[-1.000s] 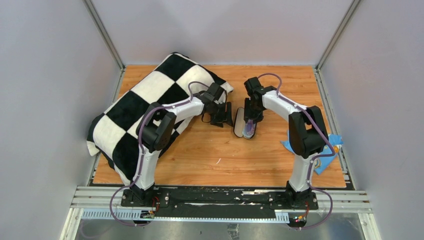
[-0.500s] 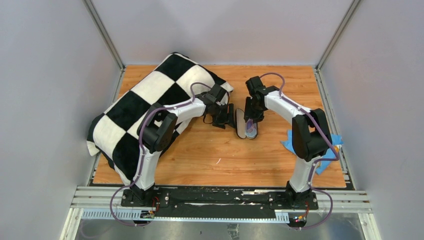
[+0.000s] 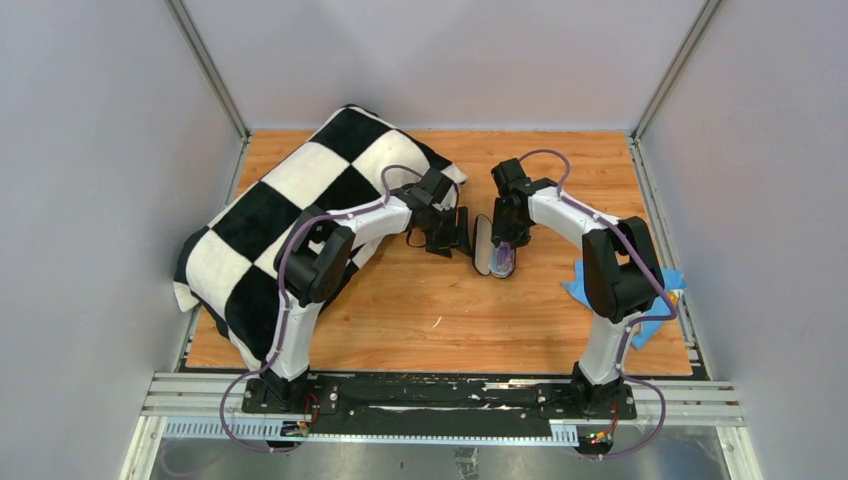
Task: Organize the sunglasses
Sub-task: Place the sunglasses in the sunglasses case.
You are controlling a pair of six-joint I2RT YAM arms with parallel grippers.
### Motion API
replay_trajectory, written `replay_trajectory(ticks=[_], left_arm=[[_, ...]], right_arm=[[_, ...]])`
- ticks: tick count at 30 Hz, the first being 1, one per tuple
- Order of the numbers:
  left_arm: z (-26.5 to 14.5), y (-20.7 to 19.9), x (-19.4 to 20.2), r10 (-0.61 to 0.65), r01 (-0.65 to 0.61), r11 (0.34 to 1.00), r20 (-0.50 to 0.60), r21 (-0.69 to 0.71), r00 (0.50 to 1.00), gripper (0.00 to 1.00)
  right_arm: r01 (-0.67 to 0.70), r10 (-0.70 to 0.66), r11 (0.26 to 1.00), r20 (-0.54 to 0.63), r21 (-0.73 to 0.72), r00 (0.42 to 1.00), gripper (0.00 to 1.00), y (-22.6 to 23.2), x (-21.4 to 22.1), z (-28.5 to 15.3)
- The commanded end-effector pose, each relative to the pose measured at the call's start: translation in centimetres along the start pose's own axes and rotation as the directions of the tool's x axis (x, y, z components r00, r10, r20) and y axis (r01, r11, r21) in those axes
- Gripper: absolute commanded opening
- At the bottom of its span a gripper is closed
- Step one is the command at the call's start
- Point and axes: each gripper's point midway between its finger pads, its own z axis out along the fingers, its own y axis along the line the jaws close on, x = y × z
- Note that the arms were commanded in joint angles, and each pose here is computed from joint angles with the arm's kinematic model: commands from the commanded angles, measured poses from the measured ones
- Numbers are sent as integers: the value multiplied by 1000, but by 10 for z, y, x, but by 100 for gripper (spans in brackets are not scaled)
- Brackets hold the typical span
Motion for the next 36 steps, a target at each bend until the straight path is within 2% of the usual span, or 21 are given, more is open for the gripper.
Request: replay_trajectory(ticks=[1,18,23,36], left_arm=[[-1,-11,-2,12,-12,999,-1,34,1000,61],[3,-20,-1,25,-25,998,-16,49,1000,61],[2,-21,-2,25,-25,999,-13,48,1000,61],[2,-21,-2,29,-29,999,-13,45,999,61]], right_arm=[[13,-13,1000,26,26,1000,42,-7,-2,3],[7,-7,1000,17,8,1000,43,-6,5,14],[12,-13,1000,20,15,1000,46,-9,6,14],[31,-32,999,64,20,997,43,-16,-4,1]])
